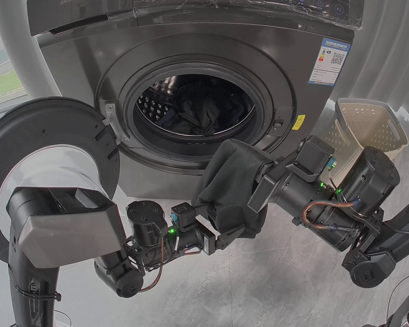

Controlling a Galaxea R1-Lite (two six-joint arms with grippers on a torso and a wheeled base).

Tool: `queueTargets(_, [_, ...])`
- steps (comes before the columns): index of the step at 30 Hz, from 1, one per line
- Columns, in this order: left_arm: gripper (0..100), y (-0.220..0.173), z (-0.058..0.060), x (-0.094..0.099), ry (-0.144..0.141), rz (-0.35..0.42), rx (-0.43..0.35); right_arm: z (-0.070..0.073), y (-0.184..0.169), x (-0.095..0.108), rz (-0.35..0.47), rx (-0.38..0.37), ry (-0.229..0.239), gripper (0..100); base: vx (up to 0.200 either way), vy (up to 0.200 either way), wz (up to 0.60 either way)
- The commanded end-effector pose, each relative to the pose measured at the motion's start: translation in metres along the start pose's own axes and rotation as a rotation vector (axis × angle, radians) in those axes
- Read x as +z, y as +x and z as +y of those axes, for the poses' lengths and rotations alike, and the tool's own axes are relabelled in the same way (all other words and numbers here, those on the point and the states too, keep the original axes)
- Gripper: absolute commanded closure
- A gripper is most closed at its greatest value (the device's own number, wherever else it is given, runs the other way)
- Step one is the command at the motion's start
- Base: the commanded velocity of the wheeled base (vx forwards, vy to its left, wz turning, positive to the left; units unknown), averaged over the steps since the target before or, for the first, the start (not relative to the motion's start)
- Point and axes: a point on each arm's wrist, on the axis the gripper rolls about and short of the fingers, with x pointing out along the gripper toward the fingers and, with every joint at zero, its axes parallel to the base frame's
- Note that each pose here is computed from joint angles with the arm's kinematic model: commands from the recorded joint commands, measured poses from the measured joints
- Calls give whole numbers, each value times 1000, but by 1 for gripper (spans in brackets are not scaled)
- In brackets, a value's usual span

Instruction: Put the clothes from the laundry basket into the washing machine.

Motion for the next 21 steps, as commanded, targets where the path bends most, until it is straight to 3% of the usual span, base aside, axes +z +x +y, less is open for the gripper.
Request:
queueTargets(1, [0, 16, 6, -6, 6, -26, 57, 2, 0, -1, 0, 7, 2, 100, 0, 0, 0])
queueTargets(2, [100, 16, 6, -6, 6, -28, 60, 2, 0, -1, 0, 7, 2, 100, 0, 0, 0])
queueTargets(7, [100, 16, 2, 1, 11, -47, 62, 2, 0, -1, 0, 6, 3, 100, 0, 0, 0])
queueTargets(11, [100, 7, -8, 19, 19, -73, 43, -1, 0, -2, 0, -2, 0, 100, 0, 0, 0])
queueTargets(12, [100, -7, -19, 36, 25, -93, 21, -4, 1, -4, 5, -10, -3, 100, 0, 0, 0])
queueTargets(17, [100, -63, -55, 86, 43, -164, -79, -23, 6, -16, 32, -63, -16, 100, 0, 0, 0])
queueTargets(21, [100, -99, -72, 106, 54, -212, -124, -32, 11, -22, 37, -83, -20, 100, 0, 0, 0])
